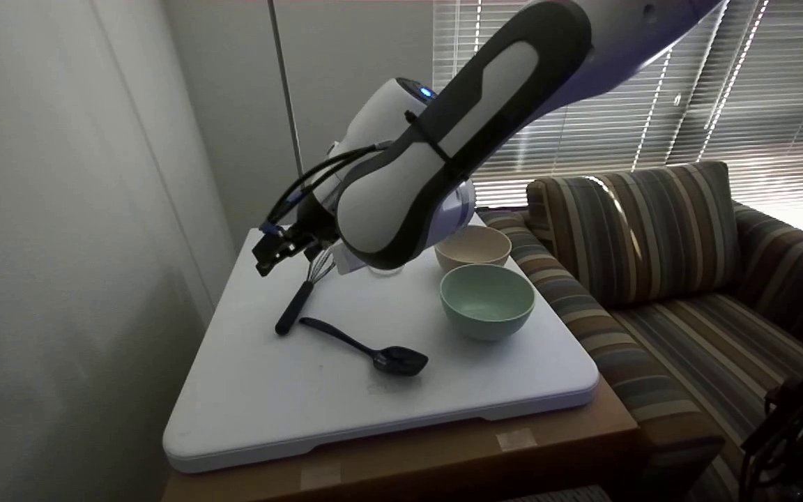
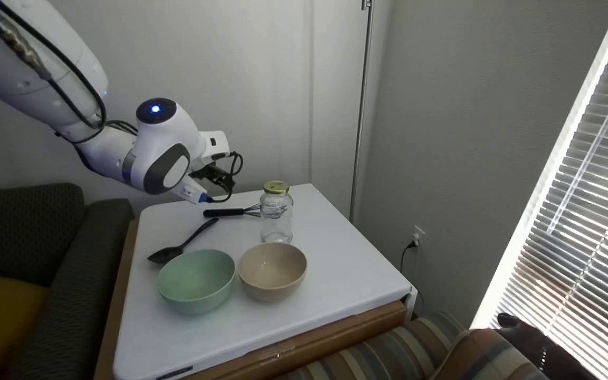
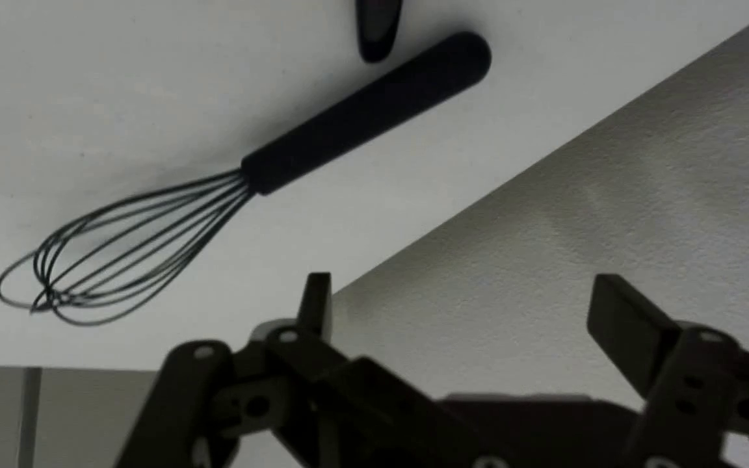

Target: Put the lid on top of the glass jar, put the black ladle inside the green bowl, take the ladle out of the bowl

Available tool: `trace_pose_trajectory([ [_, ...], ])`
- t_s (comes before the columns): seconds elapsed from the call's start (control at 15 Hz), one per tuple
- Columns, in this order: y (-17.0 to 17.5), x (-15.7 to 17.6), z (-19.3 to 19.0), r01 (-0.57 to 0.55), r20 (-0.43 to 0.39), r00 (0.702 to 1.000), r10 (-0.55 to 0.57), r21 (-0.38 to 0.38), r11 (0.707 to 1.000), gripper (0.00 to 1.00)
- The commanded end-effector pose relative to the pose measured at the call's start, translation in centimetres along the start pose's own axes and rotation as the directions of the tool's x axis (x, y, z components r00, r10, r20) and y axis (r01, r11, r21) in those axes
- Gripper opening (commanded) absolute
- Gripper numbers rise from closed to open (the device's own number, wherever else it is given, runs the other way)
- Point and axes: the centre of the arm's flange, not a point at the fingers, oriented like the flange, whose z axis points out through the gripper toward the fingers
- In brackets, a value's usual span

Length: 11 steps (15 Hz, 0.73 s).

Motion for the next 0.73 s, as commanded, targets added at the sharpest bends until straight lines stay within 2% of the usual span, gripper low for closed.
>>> trace_pose_trajectory([
  [0.0, -2.4, 3.3, -6.1, 0.013, -0.016, 1.000, -0.016, -0.126, 0.992, 1.00],
  [0.07, -2.8, 4.6, -7.5, -0.011, -0.011, 1.000, 0.009, -0.190, 0.982, 1.00],
  [0.27, -2.3, 8.0, -11.5, -0.062, -0.015, 0.998, 0.060, -0.304, 0.951, 1.00],
  [0.33, 0.1, 8.5, -8.9, -0.055, -0.070, 0.997, 0.040, -0.228, 0.972, 1.00],
  [0.47, -0.4, 9.7, -10.2, -0.062, -0.080, 0.996, 0.044, -0.239, 0.969, 1.00],
  [0.67, -0.4, 8.5, -9.0, -0.060, -0.062, 0.997, 0.047, -0.235, 0.970, 1.00],
])
